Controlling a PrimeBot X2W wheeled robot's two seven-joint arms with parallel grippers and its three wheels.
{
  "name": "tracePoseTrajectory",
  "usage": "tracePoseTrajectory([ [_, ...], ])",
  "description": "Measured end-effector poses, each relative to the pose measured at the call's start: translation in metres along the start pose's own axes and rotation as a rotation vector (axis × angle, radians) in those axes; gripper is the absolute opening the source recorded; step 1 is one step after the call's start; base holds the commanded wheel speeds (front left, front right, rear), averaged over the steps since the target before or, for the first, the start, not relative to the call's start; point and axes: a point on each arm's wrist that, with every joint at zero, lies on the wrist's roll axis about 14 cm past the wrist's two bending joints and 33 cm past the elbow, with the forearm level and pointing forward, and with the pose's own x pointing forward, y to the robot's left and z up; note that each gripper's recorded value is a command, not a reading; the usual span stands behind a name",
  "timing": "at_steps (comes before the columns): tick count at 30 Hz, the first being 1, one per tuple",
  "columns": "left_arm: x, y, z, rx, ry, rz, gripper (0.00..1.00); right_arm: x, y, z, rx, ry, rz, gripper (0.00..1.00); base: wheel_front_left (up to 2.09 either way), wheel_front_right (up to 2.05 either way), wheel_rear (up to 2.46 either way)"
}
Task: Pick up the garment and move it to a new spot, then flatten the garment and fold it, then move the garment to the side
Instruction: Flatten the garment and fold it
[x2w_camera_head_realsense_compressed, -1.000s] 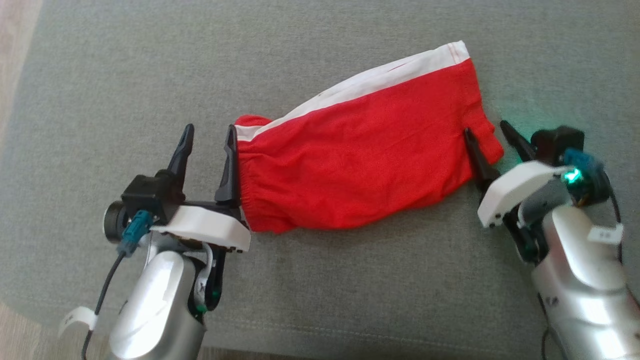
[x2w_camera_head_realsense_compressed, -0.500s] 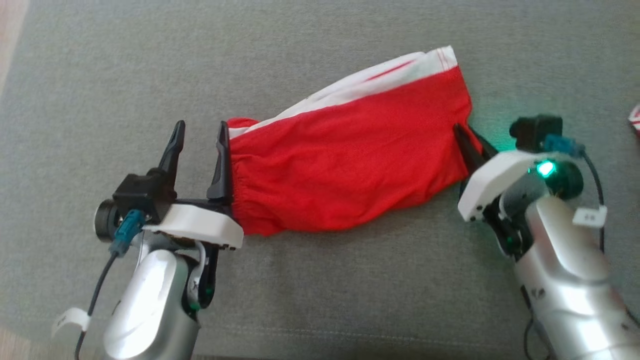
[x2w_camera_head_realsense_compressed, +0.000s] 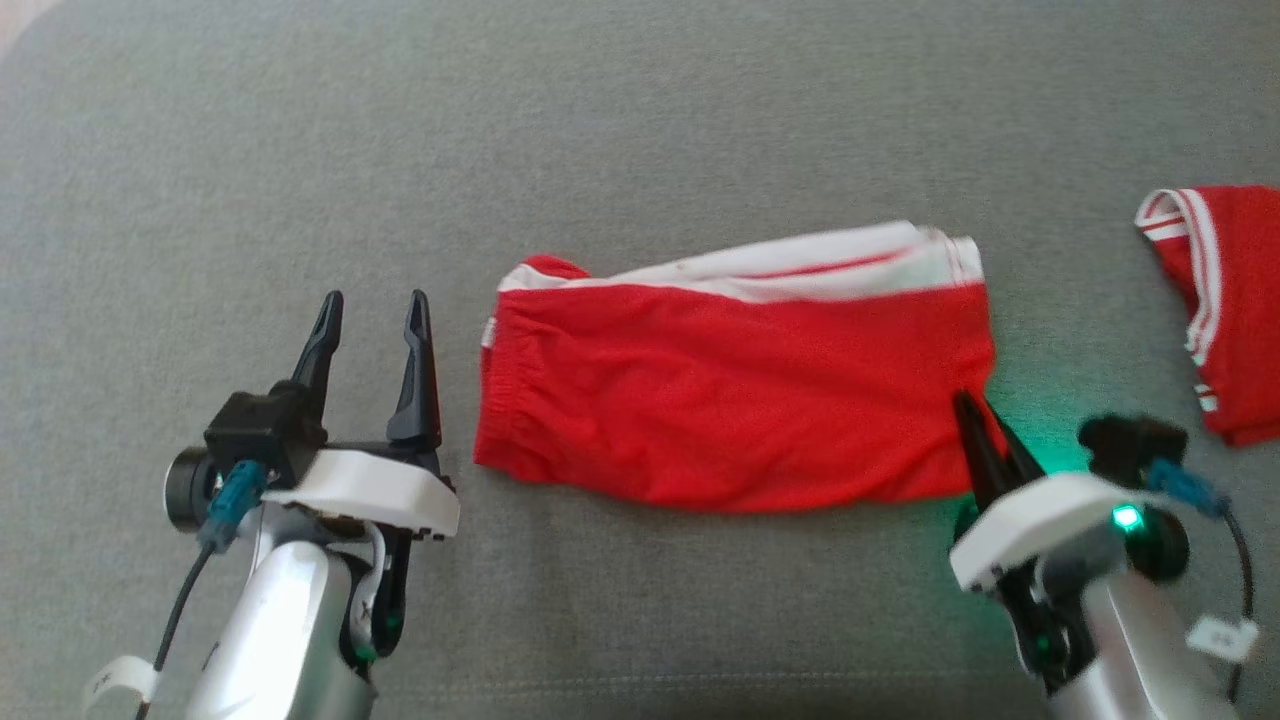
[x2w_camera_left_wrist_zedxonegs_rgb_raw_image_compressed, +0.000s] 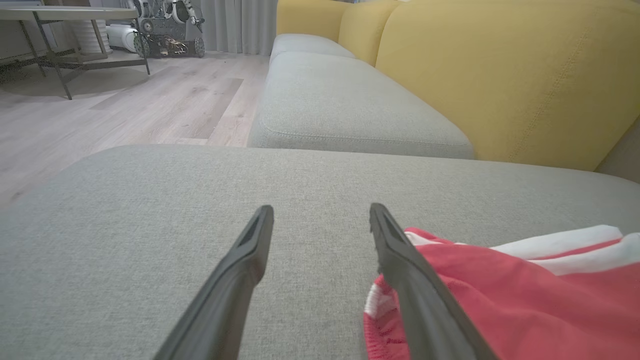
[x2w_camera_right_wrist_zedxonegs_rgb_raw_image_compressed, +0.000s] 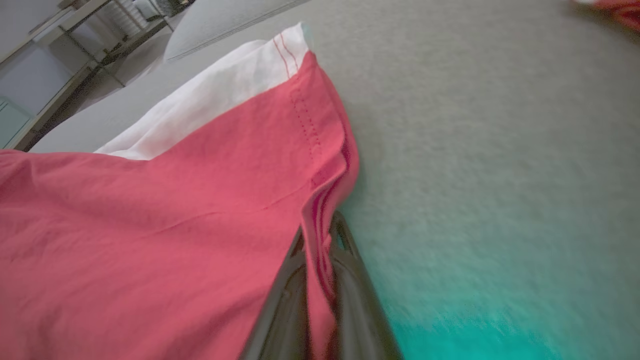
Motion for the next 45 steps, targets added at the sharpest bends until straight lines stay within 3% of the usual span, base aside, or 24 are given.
tracePoseTrajectory([
  [7,0.002,-0.011,0.006,0.002,-0.016,-0.035,1.00,-0.029,-0.019,-0.005,0.054,-0.021,-0.074,0.00,0.00,0.00,0.00],
  [15,-0.005,-0.012,0.008,0.004,-0.017,-0.038,1.00,-0.030,-0.004,0.022,0.009,-0.075,-0.032,0.00,0.00,0.00,0.00],
  [23,-0.013,-0.009,0.016,0.009,-0.036,-0.030,1.00,-0.028,0.098,0.060,-0.092,-0.134,0.261,0.00,0.00,0.00,0.00],
  [29,-0.019,0.002,0.019,0.007,-0.040,0.006,1.00,-0.030,0.180,0.055,-0.127,-0.093,0.511,0.00,0.00,0.00,0.00],
  [35,-0.026,0.015,0.015,0.010,-0.027,0.046,1.00,-0.023,0.222,0.027,-0.150,0.007,0.650,0.00,0.00,0.00,0.00],
  [40,-0.029,0.023,0.007,0.007,-0.004,0.074,1.00,-0.015,0.230,0.003,-0.146,0.078,0.683,0.00,0.00,0.00,0.00],
  [41,-0.029,0.023,0.006,0.006,0.001,0.076,1.00,-0.014,0.230,0.001,-0.138,0.078,0.684,0.05,0.00,0.00,0.00],
  [42,-0.029,0.024,0.005,0.006,0.003,0.077,1.00,-0.013,0.231,0.001,-0.135,0.075,0.686,0.45,0.00,0.00,0.00],
  [43,-0.028,0.023,0.004,0.006,0.005,0.076,1.00,-0.012,0.232,0.002,-0.139,0.067,0.692,1.00,0.00,0.00,0.00],
  [45,-0.027,0.022,0.003,0.004,0.007,0.070,1.00,-0.013,0.237,0.010,-0.152,0.026,0.710,1.00,0.00,0.00,0.00],
])
